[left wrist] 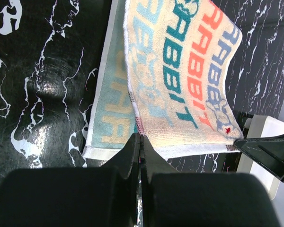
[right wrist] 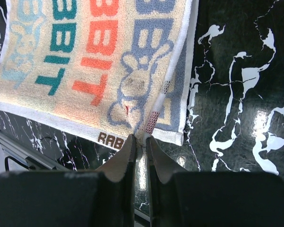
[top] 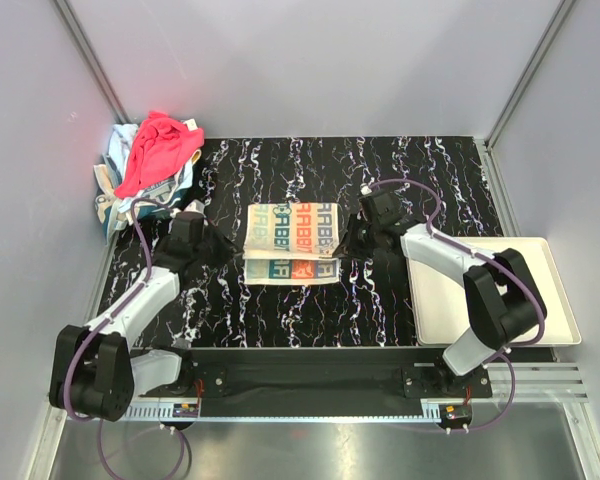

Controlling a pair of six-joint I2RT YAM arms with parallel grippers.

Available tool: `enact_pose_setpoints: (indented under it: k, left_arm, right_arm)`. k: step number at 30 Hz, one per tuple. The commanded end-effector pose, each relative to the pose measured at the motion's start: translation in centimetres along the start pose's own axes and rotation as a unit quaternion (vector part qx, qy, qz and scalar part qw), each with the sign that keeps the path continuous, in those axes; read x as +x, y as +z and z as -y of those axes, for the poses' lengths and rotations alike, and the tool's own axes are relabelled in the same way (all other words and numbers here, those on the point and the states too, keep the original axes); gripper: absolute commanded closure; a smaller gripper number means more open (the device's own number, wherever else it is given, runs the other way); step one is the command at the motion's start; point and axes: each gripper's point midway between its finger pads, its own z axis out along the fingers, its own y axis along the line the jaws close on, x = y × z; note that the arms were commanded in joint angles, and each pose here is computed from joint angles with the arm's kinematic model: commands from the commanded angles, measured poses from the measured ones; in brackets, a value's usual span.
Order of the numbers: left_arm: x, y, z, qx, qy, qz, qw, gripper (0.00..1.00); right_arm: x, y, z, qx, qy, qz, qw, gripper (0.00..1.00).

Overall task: Fold and stack the towels
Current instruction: Fold the towel

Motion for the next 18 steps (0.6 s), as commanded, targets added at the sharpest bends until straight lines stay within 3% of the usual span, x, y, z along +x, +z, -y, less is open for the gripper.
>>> enact_pose_setpoints:
  k: [1, 18]
  left_arm:
    - [-0.1, -0.5, 0.3, 0.013, 0.014, 0.009, 1.0, 1.0]
    - [2.4, 0.5, -2.3, -0.003, 0.009, -0.012, 1.0, 1.0]
  right_arm:
    - [-0.8, -1.1, -0.7, -0.004, -0.008, 0.031, 0.999, 1.0]
    - [2.2, 0.4, 0.6, 0.01, -0.005, 0.008, 1.0, 1.0]
